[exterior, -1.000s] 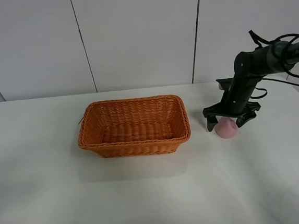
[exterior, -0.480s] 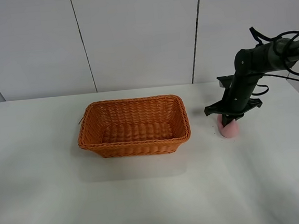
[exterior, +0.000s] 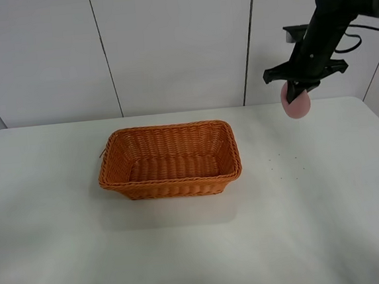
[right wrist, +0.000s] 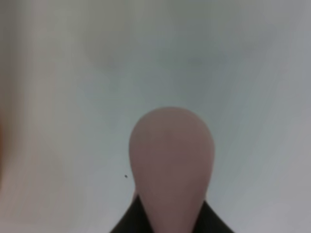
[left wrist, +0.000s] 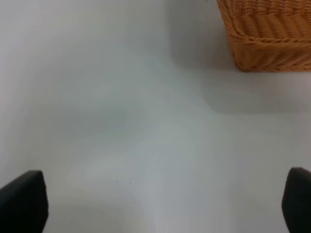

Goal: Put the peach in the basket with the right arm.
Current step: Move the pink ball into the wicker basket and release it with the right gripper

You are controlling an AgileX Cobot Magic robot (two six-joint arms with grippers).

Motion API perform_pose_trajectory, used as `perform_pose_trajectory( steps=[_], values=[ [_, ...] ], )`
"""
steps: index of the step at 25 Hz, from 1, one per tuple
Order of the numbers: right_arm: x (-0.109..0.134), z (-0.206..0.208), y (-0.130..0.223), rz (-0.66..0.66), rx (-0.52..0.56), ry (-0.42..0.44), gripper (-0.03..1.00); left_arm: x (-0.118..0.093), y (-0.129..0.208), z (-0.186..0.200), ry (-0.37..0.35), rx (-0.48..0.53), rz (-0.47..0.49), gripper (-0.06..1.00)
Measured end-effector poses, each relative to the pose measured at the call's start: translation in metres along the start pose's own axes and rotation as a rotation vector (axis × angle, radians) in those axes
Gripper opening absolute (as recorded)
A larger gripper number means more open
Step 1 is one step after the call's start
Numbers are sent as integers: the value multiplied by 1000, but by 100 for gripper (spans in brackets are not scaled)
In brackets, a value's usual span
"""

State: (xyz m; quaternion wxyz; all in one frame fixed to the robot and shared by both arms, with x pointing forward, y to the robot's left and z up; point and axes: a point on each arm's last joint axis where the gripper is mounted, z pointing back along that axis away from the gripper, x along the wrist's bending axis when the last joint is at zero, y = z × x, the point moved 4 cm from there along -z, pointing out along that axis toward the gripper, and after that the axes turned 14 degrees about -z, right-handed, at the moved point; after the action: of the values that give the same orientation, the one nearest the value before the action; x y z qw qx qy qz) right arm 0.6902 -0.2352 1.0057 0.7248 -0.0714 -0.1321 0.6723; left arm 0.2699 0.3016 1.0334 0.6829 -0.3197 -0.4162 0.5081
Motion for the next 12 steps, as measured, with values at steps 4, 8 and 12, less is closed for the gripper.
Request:
perform_pose_trajectory(
  steps=[4,8,12],
  values=[
    [26,26,-12,53,-79,-32,0,0,0,0,0,0,0,99],
    [72,40,-6,142,-118,-86,0,0,0,0,0,0,0,99],
    [126,42,17,254,-101,-137,0,0,0,0,0,0,0,99]
  ],
)
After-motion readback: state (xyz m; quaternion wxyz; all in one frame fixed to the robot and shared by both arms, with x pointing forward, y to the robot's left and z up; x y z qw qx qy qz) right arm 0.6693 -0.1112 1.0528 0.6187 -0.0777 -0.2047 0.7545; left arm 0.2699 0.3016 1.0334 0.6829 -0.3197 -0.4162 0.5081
